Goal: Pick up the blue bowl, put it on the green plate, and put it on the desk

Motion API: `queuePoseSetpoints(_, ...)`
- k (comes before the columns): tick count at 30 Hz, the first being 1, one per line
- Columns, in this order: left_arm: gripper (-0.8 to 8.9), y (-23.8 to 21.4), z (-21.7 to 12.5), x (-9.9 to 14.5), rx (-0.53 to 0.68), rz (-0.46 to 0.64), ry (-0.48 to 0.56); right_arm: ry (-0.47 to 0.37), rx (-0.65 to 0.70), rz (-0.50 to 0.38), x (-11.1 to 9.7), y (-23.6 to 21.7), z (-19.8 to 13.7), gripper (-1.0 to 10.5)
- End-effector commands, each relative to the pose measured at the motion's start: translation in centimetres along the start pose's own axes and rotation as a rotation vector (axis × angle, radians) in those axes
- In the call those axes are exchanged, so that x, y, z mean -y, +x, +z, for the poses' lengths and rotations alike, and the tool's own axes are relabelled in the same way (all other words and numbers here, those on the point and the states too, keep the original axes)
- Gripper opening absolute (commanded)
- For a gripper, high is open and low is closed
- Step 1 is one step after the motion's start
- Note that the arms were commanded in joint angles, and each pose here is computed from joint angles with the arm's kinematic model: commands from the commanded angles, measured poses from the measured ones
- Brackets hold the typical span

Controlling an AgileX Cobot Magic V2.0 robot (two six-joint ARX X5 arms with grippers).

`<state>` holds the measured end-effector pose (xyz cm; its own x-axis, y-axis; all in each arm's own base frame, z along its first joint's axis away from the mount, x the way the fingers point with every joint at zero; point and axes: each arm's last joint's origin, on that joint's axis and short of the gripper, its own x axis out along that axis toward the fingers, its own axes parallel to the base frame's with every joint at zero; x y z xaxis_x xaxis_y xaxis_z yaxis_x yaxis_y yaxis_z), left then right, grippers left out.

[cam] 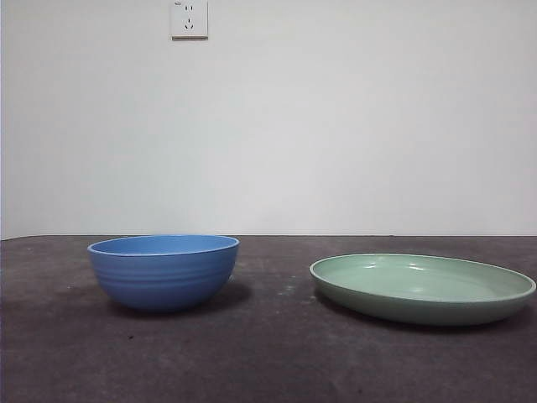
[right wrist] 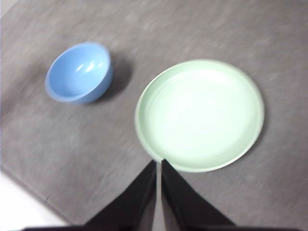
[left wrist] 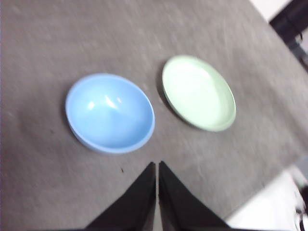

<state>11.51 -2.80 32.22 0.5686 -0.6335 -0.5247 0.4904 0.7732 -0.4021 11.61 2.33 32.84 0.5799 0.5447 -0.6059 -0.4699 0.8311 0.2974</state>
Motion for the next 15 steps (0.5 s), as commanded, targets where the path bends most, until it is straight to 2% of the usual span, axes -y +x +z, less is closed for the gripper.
queuePoseSetpoints(1,0.1,-0.02,0.33,0.45,-0.026,-0.03,0.07,-0.039,-0.031,0.034,-0.4,0.1,0.25,0.1)
queuePoseSetpoints(5,0.1,0.23,0.04,0.69,-0.066,-0.053,0.093,-0.065,-0.097,0.074,-0.94,0.46,-0.2,0.1)
queuePoseSetpoints(12,0.12,0.28,0.07,0.79,-0.065,-0.06,0.104,-0.082,-0.108,0.097,-1.31,0.54,-0.28,0.1)
queuePoseSetpoints(15,0.73,0.27,0.06,0.79,-0.065,-0.059,0.103,-0.076,-0.108,0.097,-1.31,0.54,-0.28,0.1)
